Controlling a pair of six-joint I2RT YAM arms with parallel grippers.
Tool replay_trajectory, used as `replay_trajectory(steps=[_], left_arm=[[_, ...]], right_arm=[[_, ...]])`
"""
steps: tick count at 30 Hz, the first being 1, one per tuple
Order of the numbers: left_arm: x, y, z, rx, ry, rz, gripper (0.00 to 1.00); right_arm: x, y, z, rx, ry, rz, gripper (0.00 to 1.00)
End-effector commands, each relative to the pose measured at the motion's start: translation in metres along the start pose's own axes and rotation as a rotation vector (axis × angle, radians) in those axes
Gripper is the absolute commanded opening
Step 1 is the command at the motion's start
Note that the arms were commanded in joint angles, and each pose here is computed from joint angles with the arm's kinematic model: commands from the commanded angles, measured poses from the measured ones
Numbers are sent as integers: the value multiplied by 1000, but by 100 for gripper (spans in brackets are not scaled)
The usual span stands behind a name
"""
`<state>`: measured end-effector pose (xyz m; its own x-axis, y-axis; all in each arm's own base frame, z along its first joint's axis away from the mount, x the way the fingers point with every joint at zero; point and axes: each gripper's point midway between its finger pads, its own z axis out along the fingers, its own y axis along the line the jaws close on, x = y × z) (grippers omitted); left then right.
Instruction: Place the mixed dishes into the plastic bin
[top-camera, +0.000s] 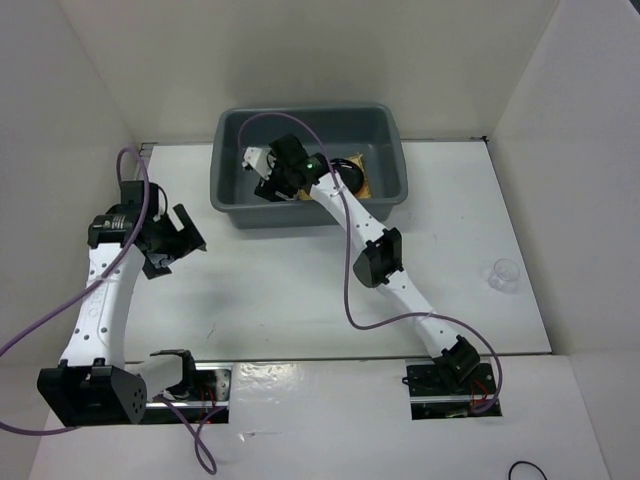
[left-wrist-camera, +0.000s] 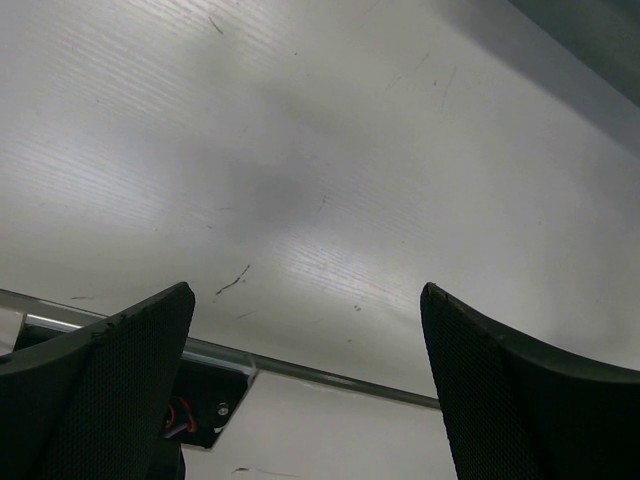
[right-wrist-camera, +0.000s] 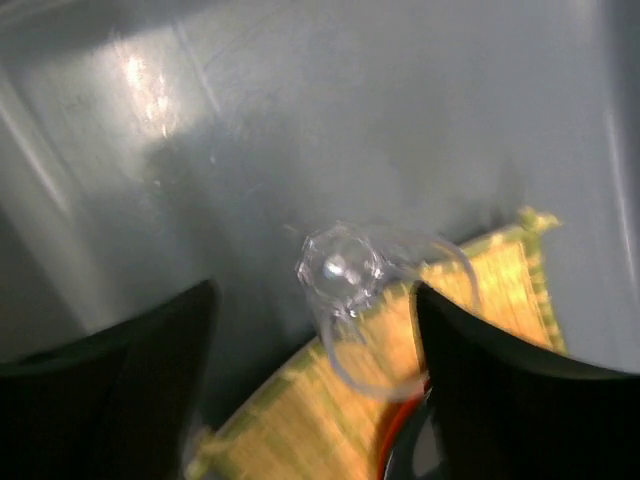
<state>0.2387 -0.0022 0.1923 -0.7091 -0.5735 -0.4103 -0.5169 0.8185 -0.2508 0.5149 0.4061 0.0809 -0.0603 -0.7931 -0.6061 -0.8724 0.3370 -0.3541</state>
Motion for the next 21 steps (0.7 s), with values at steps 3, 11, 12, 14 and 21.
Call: replay_trajectory(steps=[3,11,12,14,21], left_arm=[[-8,-6,4,36,-34,-17,100],[-14,-11,13,48,-37,13,100],[-14,-11,15,49,-39,13,100],[-13,-12,17,57,-35,13,100],[-13,-19,33,97,-24,24,100]], right_arm=[[-110,-91,-171,309,-276,56,99],[-43,-161,-322,627,-101,265,99],[-17,-166,-324,625,-43,323,99],[84,-192,-338,660,146,593,96],[246,-216,-423,728,361,882,94]])
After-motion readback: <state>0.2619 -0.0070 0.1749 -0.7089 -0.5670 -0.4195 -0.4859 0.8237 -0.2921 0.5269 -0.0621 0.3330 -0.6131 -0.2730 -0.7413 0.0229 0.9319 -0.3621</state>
